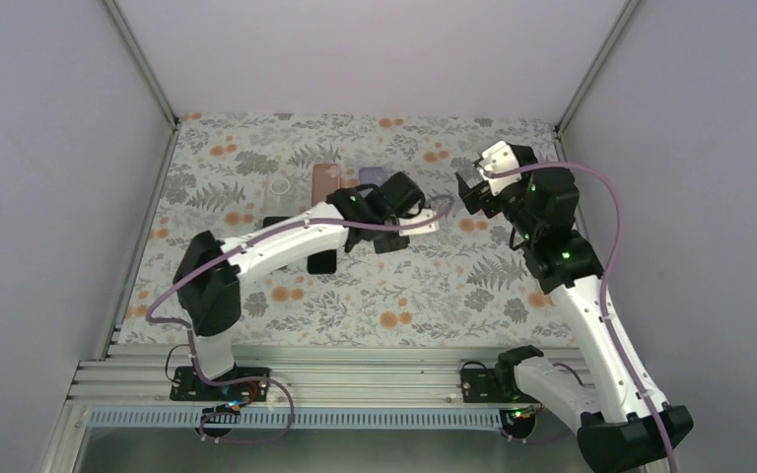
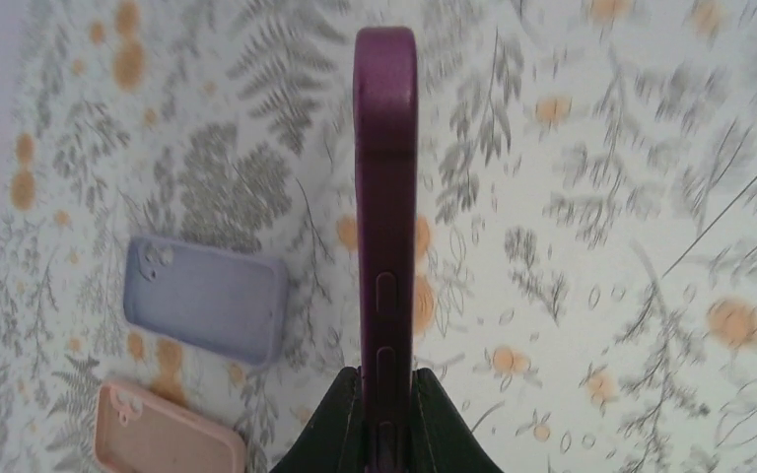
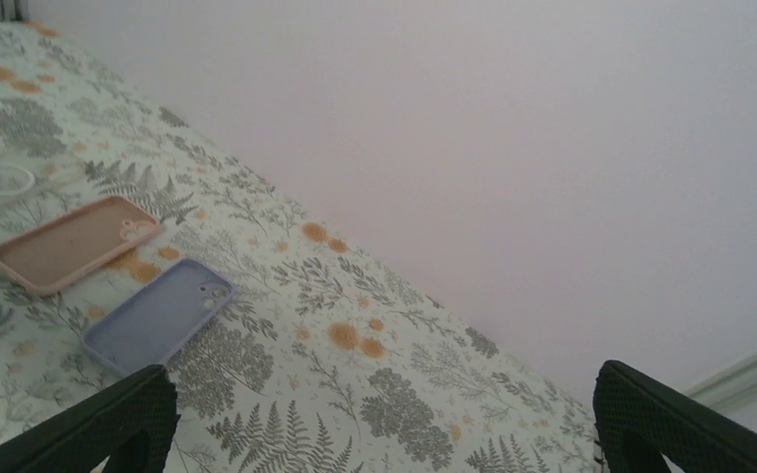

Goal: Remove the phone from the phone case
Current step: Place the phone at the center of the board.

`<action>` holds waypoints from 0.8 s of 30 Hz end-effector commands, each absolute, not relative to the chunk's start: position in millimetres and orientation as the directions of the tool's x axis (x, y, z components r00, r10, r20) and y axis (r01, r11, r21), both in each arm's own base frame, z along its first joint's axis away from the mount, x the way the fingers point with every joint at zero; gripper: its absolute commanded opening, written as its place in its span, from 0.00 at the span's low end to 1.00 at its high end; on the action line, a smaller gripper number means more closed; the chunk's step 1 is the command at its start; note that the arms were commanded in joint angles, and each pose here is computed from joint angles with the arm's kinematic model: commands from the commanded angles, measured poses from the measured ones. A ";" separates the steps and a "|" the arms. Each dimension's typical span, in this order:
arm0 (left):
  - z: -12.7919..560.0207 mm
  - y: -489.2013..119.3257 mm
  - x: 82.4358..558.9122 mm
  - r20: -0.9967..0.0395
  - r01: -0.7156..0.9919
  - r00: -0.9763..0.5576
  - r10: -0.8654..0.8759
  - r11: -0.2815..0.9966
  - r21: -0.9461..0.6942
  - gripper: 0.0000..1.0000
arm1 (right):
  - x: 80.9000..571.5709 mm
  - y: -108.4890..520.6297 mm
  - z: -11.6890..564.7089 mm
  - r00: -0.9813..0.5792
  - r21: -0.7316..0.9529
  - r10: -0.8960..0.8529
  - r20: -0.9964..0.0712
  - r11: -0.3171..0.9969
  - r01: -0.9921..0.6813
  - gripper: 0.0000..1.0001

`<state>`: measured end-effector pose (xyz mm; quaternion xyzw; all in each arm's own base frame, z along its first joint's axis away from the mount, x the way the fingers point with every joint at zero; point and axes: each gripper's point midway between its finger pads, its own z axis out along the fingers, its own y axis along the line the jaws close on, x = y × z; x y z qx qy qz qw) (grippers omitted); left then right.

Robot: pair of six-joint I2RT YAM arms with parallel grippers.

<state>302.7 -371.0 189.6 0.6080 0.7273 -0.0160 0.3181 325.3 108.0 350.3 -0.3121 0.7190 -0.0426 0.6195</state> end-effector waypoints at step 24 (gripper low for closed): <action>109.0 -337.6 344.2 -0.130 0.779 -0.081 0.988 0.144 0.610 0.02 | 315.2 100.0 371.8 -0.038 -0.308 -0.359 -0.932 0.845 -0.437 0.99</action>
